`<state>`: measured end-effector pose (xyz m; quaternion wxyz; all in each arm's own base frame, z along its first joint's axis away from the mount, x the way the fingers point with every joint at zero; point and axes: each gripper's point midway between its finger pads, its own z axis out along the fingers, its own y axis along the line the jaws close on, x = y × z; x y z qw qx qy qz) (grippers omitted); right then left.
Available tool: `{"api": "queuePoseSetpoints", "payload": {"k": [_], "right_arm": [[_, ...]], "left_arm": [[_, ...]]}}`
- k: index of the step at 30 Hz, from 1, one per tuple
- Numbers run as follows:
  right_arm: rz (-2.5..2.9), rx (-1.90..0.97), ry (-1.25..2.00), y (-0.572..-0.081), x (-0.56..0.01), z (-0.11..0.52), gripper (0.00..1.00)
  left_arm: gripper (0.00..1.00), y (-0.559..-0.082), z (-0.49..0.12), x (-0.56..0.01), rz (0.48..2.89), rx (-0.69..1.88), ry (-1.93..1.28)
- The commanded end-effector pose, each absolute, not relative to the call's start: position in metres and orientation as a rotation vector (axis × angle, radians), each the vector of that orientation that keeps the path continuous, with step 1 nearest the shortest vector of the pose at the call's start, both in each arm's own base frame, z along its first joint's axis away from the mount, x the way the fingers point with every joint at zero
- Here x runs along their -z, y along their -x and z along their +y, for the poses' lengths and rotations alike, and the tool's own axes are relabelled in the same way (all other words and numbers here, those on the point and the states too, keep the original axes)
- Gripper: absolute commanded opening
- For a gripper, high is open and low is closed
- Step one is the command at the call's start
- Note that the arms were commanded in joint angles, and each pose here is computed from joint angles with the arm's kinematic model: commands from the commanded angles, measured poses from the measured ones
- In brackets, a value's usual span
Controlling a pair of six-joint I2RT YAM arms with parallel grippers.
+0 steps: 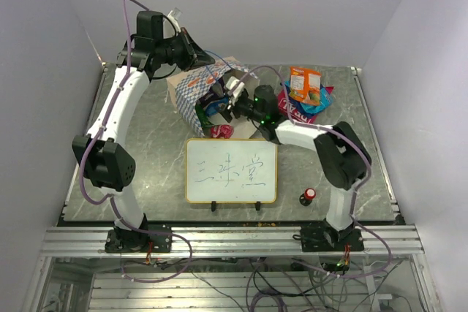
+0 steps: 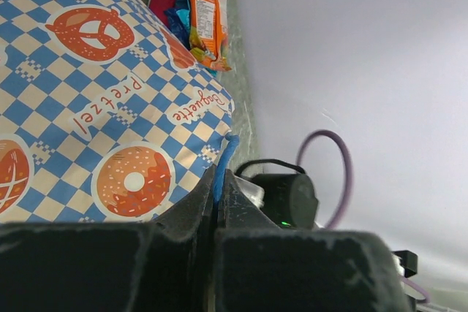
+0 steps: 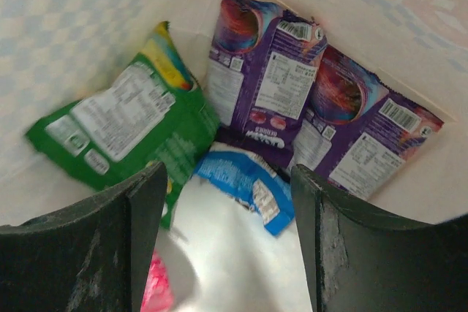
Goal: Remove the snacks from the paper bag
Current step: Take out the snack from the paper bag.
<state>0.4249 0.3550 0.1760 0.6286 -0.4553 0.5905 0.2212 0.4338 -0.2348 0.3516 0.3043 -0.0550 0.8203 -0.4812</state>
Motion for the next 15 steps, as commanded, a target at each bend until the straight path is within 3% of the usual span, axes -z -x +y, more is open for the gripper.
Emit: {"api": "queuePoseSetpoints", "payload": {"k": [1,15], "right_arm": [[1.309,-0.519,0.920,-0.458,-0.194,0.377,0.68],[1.392,-0.455,0.994,-0.510,-0.118,0.411,0.71]], "left_arm": [[0.07,-0.438,-0.236,-0.372,2.096,1.329,0.106],[0.07,-0.435,-0.245,-0.388,2.000,1.461,0.060]]}}
